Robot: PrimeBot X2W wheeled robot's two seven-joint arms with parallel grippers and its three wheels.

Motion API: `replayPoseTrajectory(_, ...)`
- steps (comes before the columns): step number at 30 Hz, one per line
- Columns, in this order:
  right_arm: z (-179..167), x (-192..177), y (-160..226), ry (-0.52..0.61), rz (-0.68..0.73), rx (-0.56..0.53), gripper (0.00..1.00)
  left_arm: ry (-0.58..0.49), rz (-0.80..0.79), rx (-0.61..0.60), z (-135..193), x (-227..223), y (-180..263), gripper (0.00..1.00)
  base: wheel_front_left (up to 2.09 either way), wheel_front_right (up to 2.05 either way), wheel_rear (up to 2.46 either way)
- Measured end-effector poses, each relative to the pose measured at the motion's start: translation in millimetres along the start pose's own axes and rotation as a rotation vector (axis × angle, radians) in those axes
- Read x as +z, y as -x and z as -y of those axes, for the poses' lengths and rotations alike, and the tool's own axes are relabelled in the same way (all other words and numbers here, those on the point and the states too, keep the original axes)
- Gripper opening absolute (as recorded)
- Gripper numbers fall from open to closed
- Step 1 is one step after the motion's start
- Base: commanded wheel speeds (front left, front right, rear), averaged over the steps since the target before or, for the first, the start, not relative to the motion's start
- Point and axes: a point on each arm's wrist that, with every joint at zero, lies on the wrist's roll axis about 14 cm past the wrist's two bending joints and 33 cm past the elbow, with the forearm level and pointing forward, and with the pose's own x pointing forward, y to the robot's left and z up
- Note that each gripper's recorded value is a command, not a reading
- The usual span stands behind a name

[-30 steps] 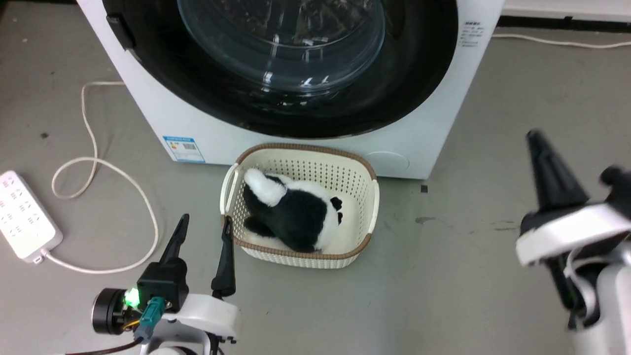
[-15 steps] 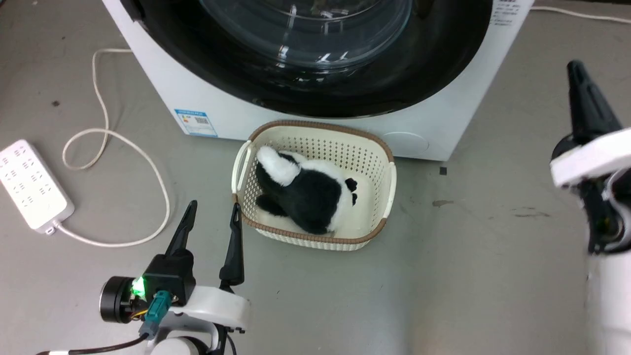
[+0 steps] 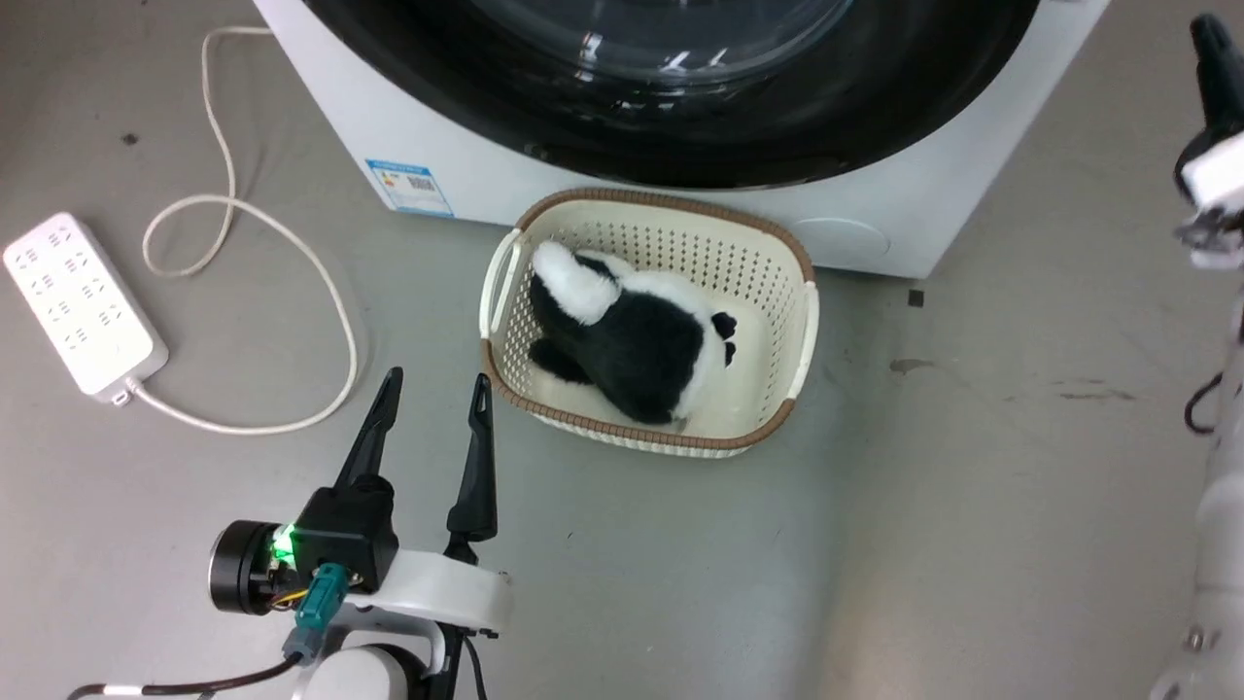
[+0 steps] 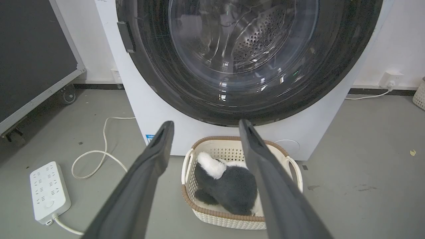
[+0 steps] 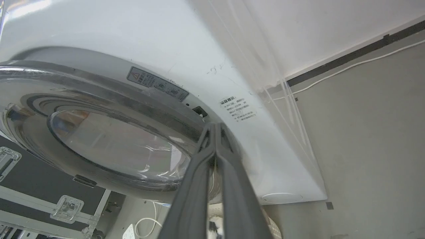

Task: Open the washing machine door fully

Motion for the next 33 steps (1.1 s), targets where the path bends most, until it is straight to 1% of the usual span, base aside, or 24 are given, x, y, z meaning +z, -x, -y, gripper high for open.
replayPoseTrajectory(10,-1.7,-20.2,-43.9,-0.194,-0.134,-0.005,0.0,-0.001,-0.005,0.008,-1.4,-7.5,-7.2,1.0,0.0,0.0,0.0)
replayPoseTrajectory(16,-5.9,-38.6,-65.4,-0.312,-0.24,-0.001,0.0,-0.003,-0.013,0.026,-5.4,-12.7,-9.1,1.0,0.0,0.0,0.0)
replayPoseTrajectory(21,-11.4,-39.2,-83.1,-0.394,-0.275,0.012,0.0,-0.002,-0.016,0.03,-5.4,-16.1,-11.2,1.0,0.0,0.0,0.0)
replayPoseTrajectory(27,-21.0,-47.4,-99.8,-0.495,-0.349,0.036,0.0,-0.005,-0.016,0.046,-8.7,-20.1,-13.3,1.0,0.0,0.0,0.0)
replayPoseTrajectory(33,-32.0,-49.1,-111.8,-0.57,-0.402,0.069,0.0,-0.004,-0.01,0.044,-7.0,-21.1,-18.1,1.0,0.0,0.0,0.0)
